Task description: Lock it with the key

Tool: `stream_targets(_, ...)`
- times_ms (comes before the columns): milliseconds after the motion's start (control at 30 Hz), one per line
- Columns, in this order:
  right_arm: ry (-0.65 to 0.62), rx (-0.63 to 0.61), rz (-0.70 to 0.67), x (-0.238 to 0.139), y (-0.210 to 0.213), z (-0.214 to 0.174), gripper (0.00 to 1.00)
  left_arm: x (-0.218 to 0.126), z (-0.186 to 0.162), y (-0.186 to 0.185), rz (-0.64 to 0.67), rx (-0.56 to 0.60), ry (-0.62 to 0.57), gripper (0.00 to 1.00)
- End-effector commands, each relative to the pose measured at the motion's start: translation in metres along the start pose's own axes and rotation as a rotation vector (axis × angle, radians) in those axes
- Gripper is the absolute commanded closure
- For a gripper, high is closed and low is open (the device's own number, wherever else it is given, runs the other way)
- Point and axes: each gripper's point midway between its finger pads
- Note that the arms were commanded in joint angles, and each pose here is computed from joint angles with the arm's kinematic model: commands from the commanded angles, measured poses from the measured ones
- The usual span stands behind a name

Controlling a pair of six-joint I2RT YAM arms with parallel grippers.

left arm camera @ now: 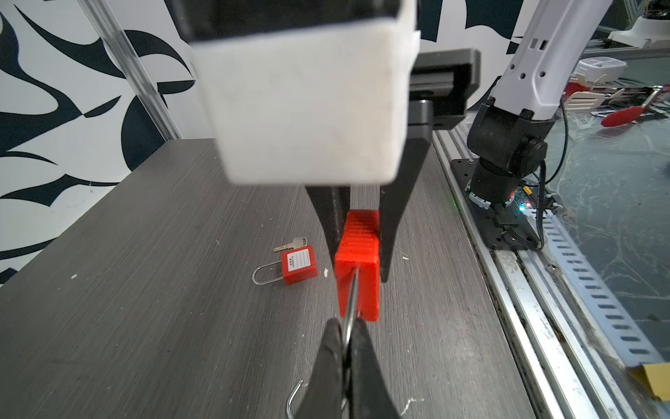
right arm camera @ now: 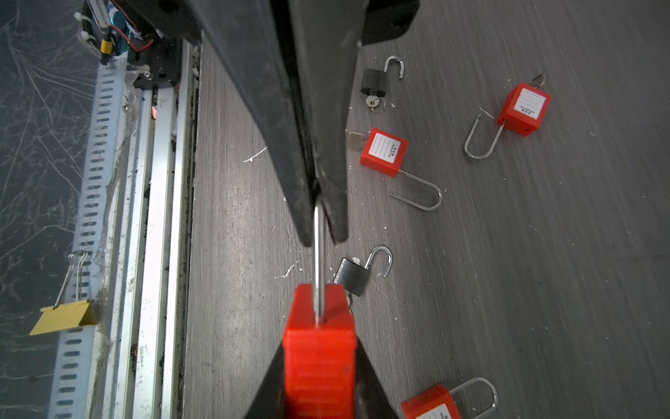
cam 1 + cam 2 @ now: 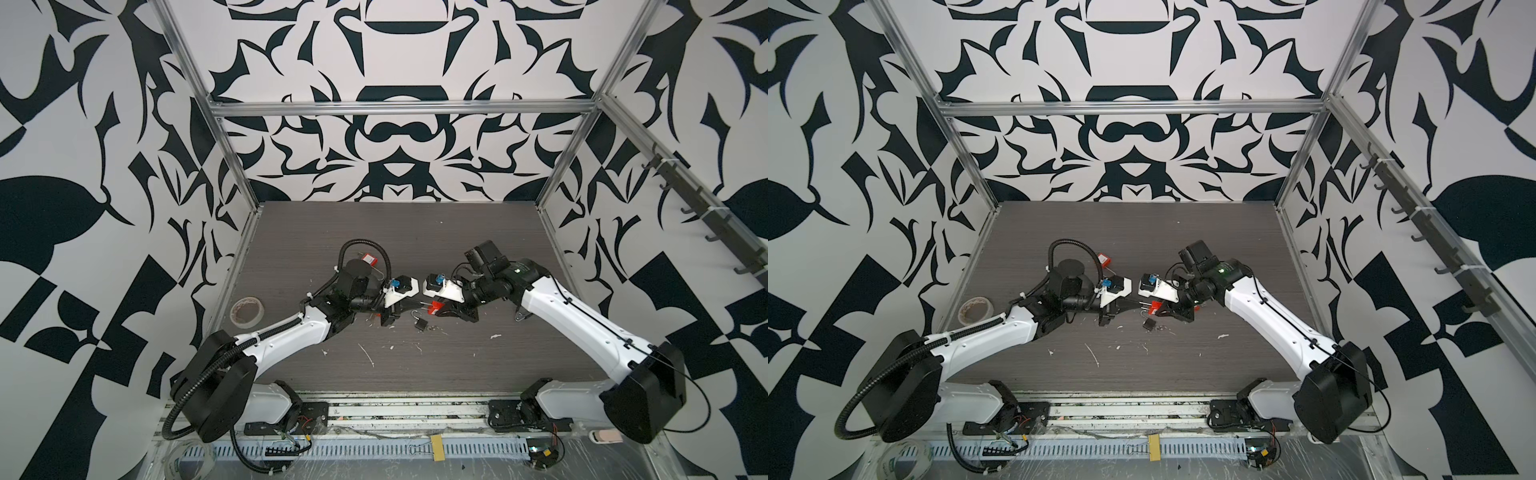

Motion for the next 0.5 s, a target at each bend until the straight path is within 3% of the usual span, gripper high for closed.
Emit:
stream_targets(0, -0.278, -0.175, -0.054, -0.023, -0.007, 0.077, 0.76, 0.006, 0.014, -0.015, -0.063, 0.031, -0.092, 1.0)
stream_targets(167, -0.199, -0.158, -0.028, -0.037, 0.007, 0.068, 0.4, -0.005, 0.025, 0.001, -0.045, 0.01, -0.155, 1.0)
stream_targets(467, -0.064, -0.079, -0.096, -0.079, 0.02, 0.045, 0.35, -0.009, 0.032, 0.009, -0.051, 0.021, -0.181, 1.0)
Point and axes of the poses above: each gripper's point midway between its finger pads, its own x axis out along the fingers, its own y axis along the line the jaws close on, z = x × y
